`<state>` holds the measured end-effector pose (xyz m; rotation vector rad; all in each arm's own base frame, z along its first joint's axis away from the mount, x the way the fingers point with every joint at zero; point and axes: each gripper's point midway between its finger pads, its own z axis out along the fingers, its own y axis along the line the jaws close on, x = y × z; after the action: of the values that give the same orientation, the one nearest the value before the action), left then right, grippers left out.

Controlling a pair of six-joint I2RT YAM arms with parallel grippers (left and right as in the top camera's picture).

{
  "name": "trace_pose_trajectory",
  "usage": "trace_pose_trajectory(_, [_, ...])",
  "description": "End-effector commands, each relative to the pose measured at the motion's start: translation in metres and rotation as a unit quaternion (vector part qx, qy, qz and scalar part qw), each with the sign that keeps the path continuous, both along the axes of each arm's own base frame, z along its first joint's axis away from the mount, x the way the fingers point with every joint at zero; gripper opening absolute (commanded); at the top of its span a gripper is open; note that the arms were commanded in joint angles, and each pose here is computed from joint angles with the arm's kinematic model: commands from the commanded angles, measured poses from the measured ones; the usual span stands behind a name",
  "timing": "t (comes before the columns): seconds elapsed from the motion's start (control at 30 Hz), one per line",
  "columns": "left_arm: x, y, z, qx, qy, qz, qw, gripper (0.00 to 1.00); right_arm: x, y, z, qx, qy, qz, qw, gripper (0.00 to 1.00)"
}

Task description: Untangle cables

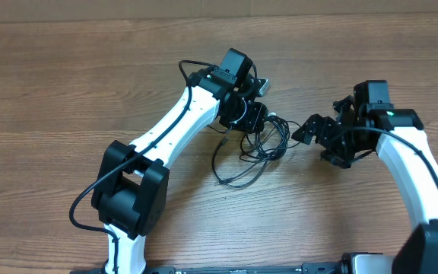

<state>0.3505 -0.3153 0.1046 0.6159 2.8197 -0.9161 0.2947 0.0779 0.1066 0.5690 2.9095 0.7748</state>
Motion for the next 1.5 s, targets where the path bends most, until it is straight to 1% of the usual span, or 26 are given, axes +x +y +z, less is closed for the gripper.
trace_pose_trajectory(0.0, [-0.009, -0.017, 0.020, -0.035, -0.006, -0.028, 0.999, 0.04, 0.006, 0.014, -0.003, 0.018, 0.012, 0.009, 1.000, 0.89])
trace_pose_trajectory(0.17, [-0.016, -0.024, 0.020, -0.035, -0.006, -0.039, 0.999, 0.04, 0.011, 0.024, -0.009, 0.018, 0.004, 0.026, 0.999, 0.74])
trace_pose_trajectory(0.23, [-0.019, -0.027, 0.019, -0.034, -0.005, -0.043, 0.998, 0.04, 0.016, 0.027, -0.008, 0.014, -0.008, 0.031, 0.999, 0.66])
trace_pose_trajectory(0.27, [-0.022, -0.028, 0.019, -0.034, -0.004, -0.046, 0.998, 0.04, 0.019, 0.028, -0.009, 0.009, -0.015, 0.031, 0.999, 0.61])
trace_pose_trajectory(0.4, [-0.026, -0.030, 0.019, -0.032, -0.001, -0.050, 0.998, 0.04, 0.019, 0.016, -0.017, -0.035, -0.001, -0.003, 0.999, 0.60])
trace_pose_trajectory(0.57, [-0.027, -0.031, 0.019, -0.031, -0.001, -0.052, 0.998, 0.04, 0.013, 0.011, -0.028, -0.050, 0.021, -0.031, 0.998, 0.59])
trace_pose_trajectory(0.73, [-0.027, -0.031, 0.018, -0.031, -0.001, -0.052, 0.998, 0.04, 0.009, 0.009, -0.042, -0.051, 0.027, -0.043, 0.997, 0.57])
trace_pose_trajectory(0.9, [-0.027, -0.031, 0.018, -0.031, -0.001, -0.052, 0.998, 0.04, 0.005, 0.009, -0.046, -0.050, 0.032, -0.044, 0.997, 0.53])
trace_pose_trajectory(0.97, [-0.027, -0.031, 0.018, -0.031, -0.001, -0.052, 0.998, 0.04, 0.005, 0.009, -0.046, -0.050, 0.033, -0.044, 0.997, 0.53])
trace_pose_trajectory(1.0, [-0.027, -0.031, 0.018, -0.031, -0.001, -0.052, 0.998, 0.04, 0.005, 0.009, -0.046, -0.050, 0.033, -0.044, 0.997, 0.52])
trace_pose_trajectory(1.13, [-0.027, -0.031, 0.018, -0.031, -0.001, -0.052, 0.998, 0.04, 0.005, 0.010, -0.046, -0.050, 0.032, -0.044, 0.997, 0.36])
trace_pose_trajectory(1.17, [-0.028, -0.031, 0.019, -0.032, 0.000, -0.052, 0.998, 0.04, 0.005, 0.010, -0.046, -0.050, 0.032, -0.044, 0.997, 0.34])
trace_pose_trajectory(1.27, [-0.028, -0.032, 0.019, -0.033, 0.001, -0.052, 0.998, 0.04, 0.005, 0.009, -0.046, -0.050, 0.032, -0.044, 0.997, 0.30])
trace_pose_trajectory(1.47, [-0.035, -0.038, 0.025, -0.059, 0.017, -0.064, 0.996, 0.04, 0.005, 0.010, -0.046, -0.050, 0.032, -0.044, 0.997, 0.31])
